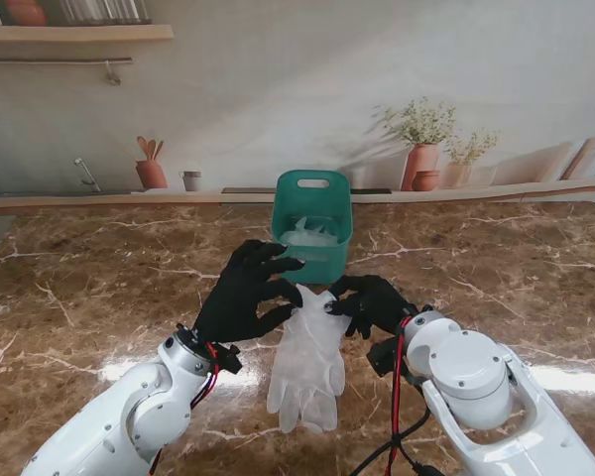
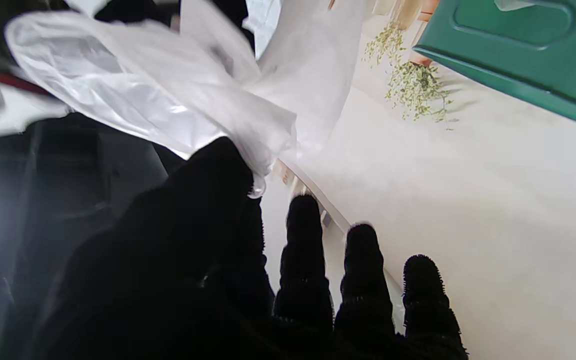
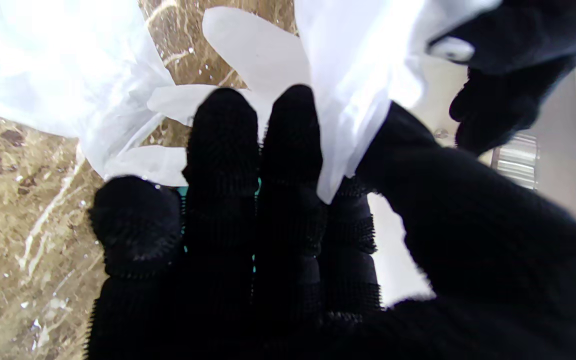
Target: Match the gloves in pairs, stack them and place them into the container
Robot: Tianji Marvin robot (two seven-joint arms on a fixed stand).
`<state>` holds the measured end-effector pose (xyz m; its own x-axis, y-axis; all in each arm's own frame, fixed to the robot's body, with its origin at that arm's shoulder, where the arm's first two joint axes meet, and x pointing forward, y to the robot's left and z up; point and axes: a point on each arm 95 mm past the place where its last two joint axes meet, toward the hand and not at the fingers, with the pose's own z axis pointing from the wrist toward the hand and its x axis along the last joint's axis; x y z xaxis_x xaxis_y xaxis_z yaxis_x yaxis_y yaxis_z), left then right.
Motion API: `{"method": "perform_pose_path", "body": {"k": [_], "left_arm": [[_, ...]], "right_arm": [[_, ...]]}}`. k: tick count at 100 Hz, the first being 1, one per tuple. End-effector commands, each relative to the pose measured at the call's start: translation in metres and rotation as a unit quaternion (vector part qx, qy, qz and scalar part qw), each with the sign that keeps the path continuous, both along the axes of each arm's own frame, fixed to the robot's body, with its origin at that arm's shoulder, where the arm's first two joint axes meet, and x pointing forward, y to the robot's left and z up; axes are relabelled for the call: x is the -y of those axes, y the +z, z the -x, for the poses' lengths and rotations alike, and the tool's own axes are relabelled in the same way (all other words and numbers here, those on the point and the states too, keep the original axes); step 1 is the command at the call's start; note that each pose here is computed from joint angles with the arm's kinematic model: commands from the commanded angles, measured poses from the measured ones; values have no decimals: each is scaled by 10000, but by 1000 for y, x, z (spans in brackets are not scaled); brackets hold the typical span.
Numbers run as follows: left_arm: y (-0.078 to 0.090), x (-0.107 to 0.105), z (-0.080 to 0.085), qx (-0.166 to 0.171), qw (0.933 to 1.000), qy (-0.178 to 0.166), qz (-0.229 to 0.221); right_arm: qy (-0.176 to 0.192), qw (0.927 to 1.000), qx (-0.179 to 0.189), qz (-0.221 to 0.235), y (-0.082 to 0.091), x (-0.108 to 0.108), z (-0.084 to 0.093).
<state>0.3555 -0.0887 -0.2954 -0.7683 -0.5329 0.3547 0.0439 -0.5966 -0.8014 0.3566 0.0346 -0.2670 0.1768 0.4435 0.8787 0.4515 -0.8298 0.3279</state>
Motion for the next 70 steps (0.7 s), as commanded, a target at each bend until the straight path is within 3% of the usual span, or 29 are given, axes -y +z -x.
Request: {"method": "perform_pose_path", "body": {"k": [1,29,53,70], "left_arm": [[0,8,4,-209,9991,-27,374],[4,16,3,-916,9924,-103,821],[4,18,-1,-1402,9863,-124,862],[5,19,-1,-1558,9837,-143,881]], "right_arm": [[92,9994,-327,-27,-15,1,6],[201,9985,-496,67,-31,12,18],[-7,9975,-182,679,-37,30,28],[-111,9973,108,715,-35,38,32]]}}
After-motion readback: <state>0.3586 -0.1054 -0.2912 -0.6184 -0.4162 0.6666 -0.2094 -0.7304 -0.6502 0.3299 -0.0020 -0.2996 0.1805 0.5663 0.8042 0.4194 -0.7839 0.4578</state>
